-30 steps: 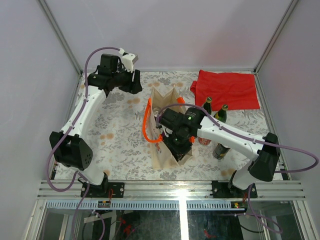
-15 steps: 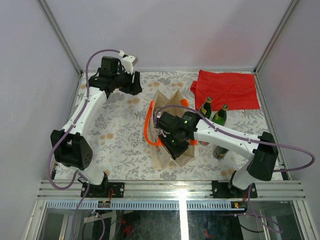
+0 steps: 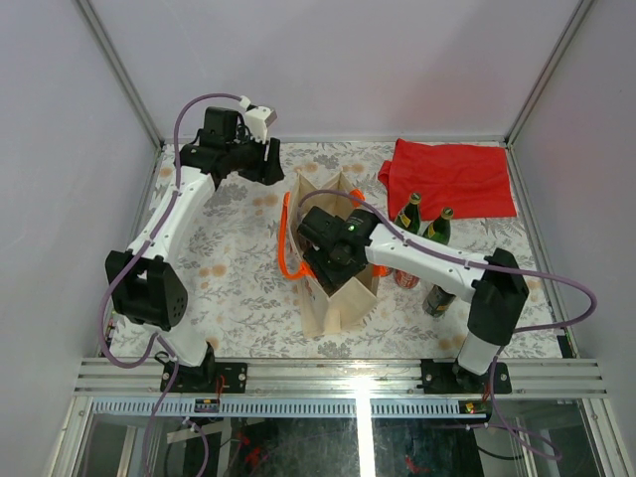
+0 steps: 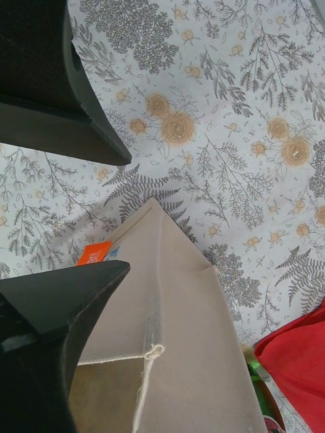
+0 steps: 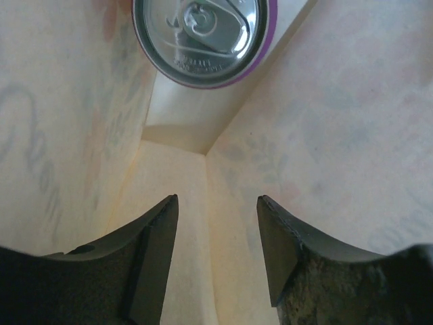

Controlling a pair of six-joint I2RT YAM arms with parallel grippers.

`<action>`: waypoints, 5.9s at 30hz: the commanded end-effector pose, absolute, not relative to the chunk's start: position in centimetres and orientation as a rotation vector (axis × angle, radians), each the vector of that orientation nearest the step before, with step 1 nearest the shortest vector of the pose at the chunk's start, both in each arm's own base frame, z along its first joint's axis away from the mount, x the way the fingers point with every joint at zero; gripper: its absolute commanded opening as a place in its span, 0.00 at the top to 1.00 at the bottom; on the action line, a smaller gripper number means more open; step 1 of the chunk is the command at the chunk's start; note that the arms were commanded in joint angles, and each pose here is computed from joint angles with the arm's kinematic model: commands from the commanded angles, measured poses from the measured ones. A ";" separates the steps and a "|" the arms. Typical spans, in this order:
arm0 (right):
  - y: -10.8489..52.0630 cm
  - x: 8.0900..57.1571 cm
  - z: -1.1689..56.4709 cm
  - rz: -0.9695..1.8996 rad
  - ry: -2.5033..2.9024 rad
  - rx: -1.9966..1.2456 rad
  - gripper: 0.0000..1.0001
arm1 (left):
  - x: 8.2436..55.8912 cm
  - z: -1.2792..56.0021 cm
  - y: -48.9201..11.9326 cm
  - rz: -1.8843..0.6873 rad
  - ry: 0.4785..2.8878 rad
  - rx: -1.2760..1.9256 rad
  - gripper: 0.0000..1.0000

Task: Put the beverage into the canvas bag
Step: Adjust the canvas bag at the center of the board, then pick up the drink from the center of the board, then place the drink at the center of the board.

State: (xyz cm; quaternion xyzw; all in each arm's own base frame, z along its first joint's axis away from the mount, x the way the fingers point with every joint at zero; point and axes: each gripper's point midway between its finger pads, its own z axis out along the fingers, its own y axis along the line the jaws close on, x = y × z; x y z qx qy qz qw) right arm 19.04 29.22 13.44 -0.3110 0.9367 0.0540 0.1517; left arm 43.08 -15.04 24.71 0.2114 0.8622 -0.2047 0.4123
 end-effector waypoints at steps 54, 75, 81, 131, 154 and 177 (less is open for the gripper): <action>11.2 42.7 27.0 -0.164 2.456 0.122 0.26 | 42.4 33.3 -18.9 -0.494 1.904 0.660 0.41; 9.9 38.6 20.4 -0.186 2.754 0.125 0.50 | 40.1 31.3 -18.3 -0.499 1.928 0.689 0.41; 10.1 38.5 19.4 -0.161 2.782 0.119 0.50 | 39.9 31.0 -18.3 -0.500 1.936 0.694 0.40; 11.1 40.6 26.8 0.003 2.543 0.163 1.00 | 37.7 30.4 -17.4 -0.486 1.951 0.692 0.40; 11.6 39.9 33.5 0.149 2.368 0.224 1.00 | 36.6 29.9 -17.2 -0.499 1.961 0.690 0.40; 12.2 40.3 23.8 0.096 2.546 0.164 1.00 | 36.2 29.7 -17.1 -0.503 1.969 0.679 0.40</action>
